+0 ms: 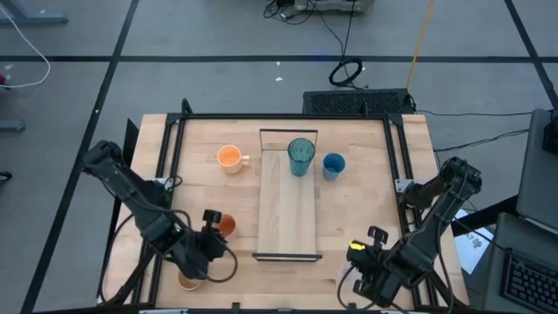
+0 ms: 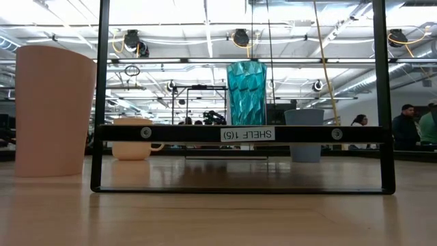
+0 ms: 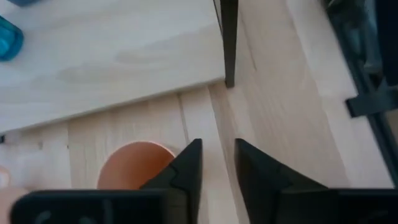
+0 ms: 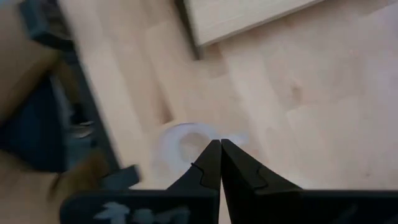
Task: Stack small to large cups/mugs on shelf
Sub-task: Put the orange cup on the shelf
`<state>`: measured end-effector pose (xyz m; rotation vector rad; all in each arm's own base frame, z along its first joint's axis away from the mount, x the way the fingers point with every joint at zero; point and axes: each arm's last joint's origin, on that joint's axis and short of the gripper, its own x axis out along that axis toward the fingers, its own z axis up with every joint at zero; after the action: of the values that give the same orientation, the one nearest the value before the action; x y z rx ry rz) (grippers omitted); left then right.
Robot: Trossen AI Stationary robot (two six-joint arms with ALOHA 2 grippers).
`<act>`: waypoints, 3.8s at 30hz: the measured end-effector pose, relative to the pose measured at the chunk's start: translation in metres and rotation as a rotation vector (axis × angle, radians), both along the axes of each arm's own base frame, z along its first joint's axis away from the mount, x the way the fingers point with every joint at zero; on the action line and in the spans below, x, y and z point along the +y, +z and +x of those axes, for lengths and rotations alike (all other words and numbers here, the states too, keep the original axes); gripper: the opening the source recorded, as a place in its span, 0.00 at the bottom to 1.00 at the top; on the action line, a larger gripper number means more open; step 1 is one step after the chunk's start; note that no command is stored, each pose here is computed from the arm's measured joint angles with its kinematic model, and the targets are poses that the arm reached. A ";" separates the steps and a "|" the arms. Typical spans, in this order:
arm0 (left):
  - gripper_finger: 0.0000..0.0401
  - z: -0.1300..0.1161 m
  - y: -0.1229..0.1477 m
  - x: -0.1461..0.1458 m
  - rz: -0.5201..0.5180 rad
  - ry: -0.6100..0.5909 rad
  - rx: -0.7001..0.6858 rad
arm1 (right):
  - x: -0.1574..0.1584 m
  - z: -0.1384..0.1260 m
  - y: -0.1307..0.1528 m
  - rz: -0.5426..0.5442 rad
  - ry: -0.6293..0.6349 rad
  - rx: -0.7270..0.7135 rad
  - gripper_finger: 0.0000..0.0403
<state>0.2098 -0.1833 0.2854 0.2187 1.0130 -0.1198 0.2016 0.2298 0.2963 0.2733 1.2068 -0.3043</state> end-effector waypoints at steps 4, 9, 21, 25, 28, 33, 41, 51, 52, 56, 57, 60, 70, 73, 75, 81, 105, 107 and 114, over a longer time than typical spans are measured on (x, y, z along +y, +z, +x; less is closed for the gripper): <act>0.35 -0.001 -0.007 0.001 0.035 0.017 0.056 | -0.002 -0.001 0.001 -0.011 -0.010 0.004 0.00; 0.43 -0.004 -0.008 0.008 0.037 0.038 0.136 | -0.002 -0.001 0.001 -0.009 -0.011 0.002 0.00; 0.49 0.006 -0.010 0.032 0.076 -0.003 0.235 | -0.002 -0.001 0.001 -0.010 -0.009 0.002 0.00; 0.49 0.009 -0.012 0.032 0.056 -0.017 0.262 | -0.001 -0.001 0.001 -0.007 -0.010 -0.003 0.00; 0.49 0.011 -0.017 0.030 0.067 -0.031 0.281 | -0.001 0.000 0.001 -0.004 -0.009 -0.006 0.00; 0.49 0.017 -0.031 0.026 0.122 -0.009 0.321 | -0.001 0.000 0.001 -0.004 -0.002 -0.007 0.00; 0.37 0.020 -0.041 0.019 0.211 -0.048 0.319 | -0.001 0.000 0.001 -0.002 -0.001 -0.010 0.00; 0.05 0.013 -0.037 0.014 0.210 -0.085 0.310 | -0.001 0.001 0.001 -0.016 -0.005 -0.038 0.00; 0.03 0.012 -0.037 0.014 0.212 -0.089 0.312 | -0.001 0.001 0.001 -0.023 -0.004 -0.044 0.00; 0.03 0.012 -0.037 0.013 0.207 -0.091 0.315 | -0.001 0.002 0.001 -0.034 -0.003 -0.056 0.00; 0.03 0.012 -0.037 0.013 0.208 -0.092 0.316 | -0.001 0.002 0.001 -0.039 -0.003 -0.061 0.00; 0.02 0.010 -0.036 0.014 0.222 -0.090 0.335 | -0.002 0.002 0.002 -0.063 0.005 -0.083 0.00; 0.01 0.018 -0.004 0.008 0.227 -0.132 0.236 | -0.002 0.006 0.002 -0.169 0.060 -0.186 0.00; 0.02 0.018 0.012 0.007 0.275 -0.139 0.185 | -0.002 0.008 -0.001 -0.197 0.090 -0.213 0.00; 0.01 0.019 0.022 0.007 0.292 -0.158 0.164 | -0.001 0.009 -0.003 -0.217 0.104 -0.235 0.00; 0.01 0.024 0.049 0.006 0.338 -0.231 0.065 | -0.003 0.011 -0.010 -0.326 0.139 -0.299 0.00; 0.01 0.076 0.066 0.064 0.437 -0.506 -0.011 | -0.067 0.094 -0.007 -0.632 0.293 -0.378 0.05; 0.01 0.079 0.066 0.071 0.422 -0.512 -0.003 | -0.079 0.103 -0.002 -0.612 0.301 -0.390 0.10; 0.01 0.085 0.066 0.087 0.448 -0.522 0.012 | -0.121 0.122 0.009 -0.596 0.326 -0.390 0.28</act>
<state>0.2948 -0.0959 0.3512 0.8922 0.9666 -0.3682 0.3238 0.1093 0.3050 -0.3678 0.7158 -0.2948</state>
